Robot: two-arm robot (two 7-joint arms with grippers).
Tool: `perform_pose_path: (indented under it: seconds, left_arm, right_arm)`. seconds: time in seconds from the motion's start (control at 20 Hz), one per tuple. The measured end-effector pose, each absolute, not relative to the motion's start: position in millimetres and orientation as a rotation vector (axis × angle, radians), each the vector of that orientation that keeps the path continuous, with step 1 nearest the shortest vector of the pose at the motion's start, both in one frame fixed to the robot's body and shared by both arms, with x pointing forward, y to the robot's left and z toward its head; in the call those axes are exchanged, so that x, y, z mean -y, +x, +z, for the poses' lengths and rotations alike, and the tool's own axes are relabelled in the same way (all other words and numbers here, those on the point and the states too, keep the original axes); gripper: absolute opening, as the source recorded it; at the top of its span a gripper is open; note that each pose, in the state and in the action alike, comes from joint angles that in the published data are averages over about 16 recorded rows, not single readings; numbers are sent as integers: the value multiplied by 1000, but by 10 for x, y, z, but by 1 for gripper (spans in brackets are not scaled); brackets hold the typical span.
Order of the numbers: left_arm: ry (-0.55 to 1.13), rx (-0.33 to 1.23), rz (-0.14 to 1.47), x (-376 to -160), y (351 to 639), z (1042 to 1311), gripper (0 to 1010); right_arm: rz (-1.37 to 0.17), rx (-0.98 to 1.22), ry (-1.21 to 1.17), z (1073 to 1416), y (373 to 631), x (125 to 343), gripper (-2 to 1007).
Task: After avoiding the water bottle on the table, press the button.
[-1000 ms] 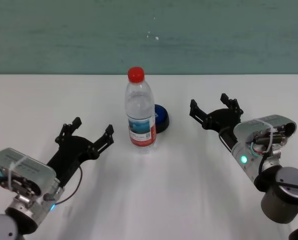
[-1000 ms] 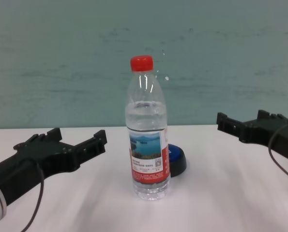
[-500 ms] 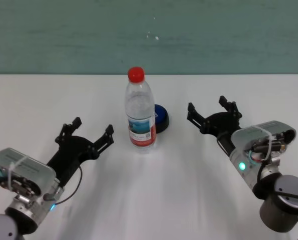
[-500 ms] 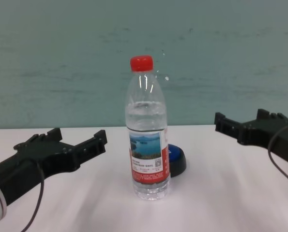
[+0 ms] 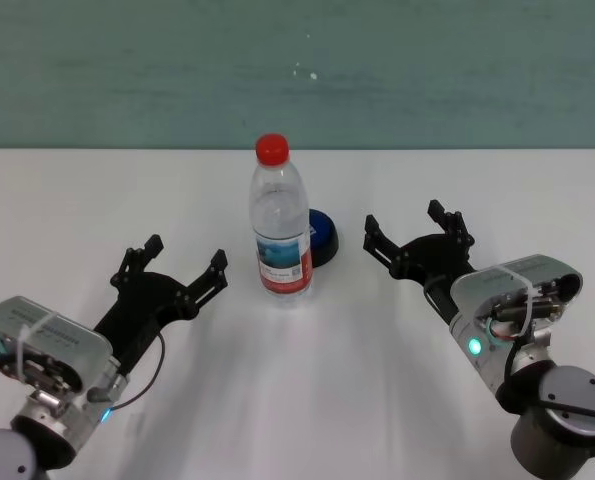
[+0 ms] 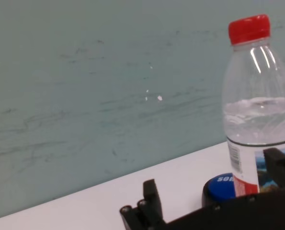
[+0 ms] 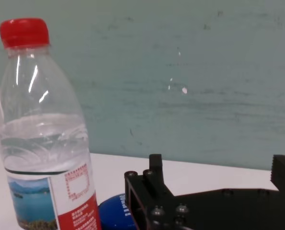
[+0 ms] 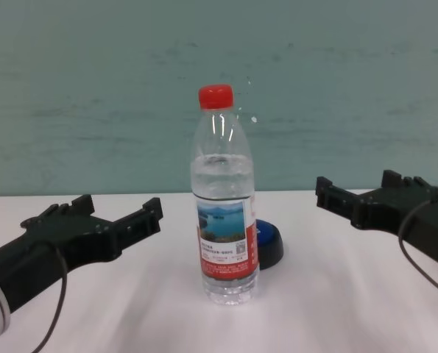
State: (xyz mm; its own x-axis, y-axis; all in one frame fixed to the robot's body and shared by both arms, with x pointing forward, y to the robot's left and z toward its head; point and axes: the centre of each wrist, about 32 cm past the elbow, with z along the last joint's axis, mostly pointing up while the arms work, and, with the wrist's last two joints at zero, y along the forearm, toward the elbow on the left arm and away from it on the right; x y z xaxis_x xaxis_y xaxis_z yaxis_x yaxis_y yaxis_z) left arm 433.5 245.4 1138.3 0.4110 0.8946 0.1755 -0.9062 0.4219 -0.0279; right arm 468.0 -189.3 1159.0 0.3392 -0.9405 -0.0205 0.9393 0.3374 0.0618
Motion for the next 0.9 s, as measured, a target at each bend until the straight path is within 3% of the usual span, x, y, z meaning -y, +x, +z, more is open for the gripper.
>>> perform_pose_path:
  seconds: [0.9]
  left_arm:
    - [75,173,1134,-2454,4335,11383,1010]
  right_arm:
    - [-1199,36,61,11511,4569,1770,1004]
